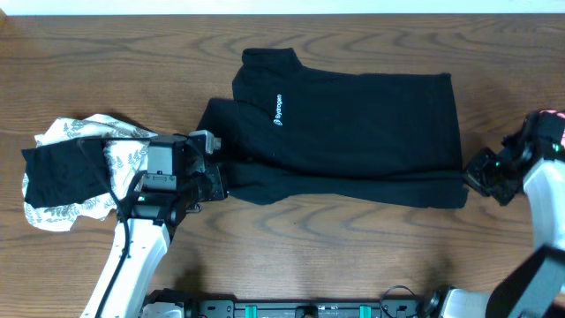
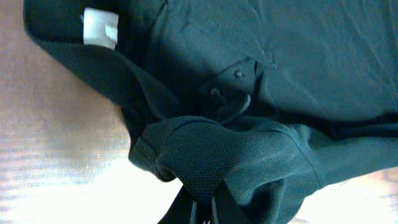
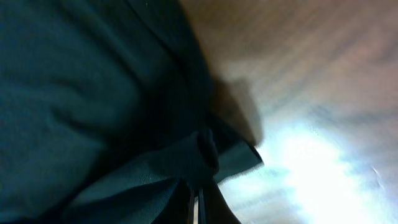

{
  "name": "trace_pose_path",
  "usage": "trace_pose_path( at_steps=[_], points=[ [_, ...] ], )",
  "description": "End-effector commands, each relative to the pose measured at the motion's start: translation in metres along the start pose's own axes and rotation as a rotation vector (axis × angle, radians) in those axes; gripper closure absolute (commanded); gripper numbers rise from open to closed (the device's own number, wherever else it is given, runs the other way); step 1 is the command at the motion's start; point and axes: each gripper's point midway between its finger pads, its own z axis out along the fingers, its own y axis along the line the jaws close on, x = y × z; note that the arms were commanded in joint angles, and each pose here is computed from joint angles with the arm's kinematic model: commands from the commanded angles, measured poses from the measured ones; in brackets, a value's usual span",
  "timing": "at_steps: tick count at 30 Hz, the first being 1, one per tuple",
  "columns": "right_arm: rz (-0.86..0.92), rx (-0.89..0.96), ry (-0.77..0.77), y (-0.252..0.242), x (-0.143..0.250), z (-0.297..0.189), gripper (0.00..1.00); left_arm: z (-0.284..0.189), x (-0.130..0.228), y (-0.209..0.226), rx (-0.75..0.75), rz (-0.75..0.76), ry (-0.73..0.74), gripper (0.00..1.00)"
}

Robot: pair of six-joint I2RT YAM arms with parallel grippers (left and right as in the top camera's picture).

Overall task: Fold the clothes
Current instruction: 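Fold the shirt's bottom half up over the top with both grippers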

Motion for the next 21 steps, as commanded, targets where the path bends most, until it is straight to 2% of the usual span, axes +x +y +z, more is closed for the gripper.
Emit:
trace_pose_path(
  at_steps=[1, 7, 14, 21],
  points=[
    [-0.027, -0.021, 0.042, 0.008, -0.006, 0.012, 0.99, 0.000, -0.023, -0.002, -0.006, 0.031, -0.057, 0.94],
    [-0.058, -0.023, 0.044, 0.017, -0.014, 0.033, 0.99, 0.023, -0.040, 0.002, 0.001, 0.065, -0.088, 0.94],
    [-0.078, -0.057, -0.035, 0.034, -0.031, 0.037, 0.99, 0.056, -0.042, 0.014, -0.005, 0.056, -0.064, 0.94],
    [-0.059, -0.096, -0.124, 0.046, -0.052, 0.034, 0.99, 0.064, -0.058, 0.017, -0.010, 0.072, -0.119, 0.94]
  ],
)
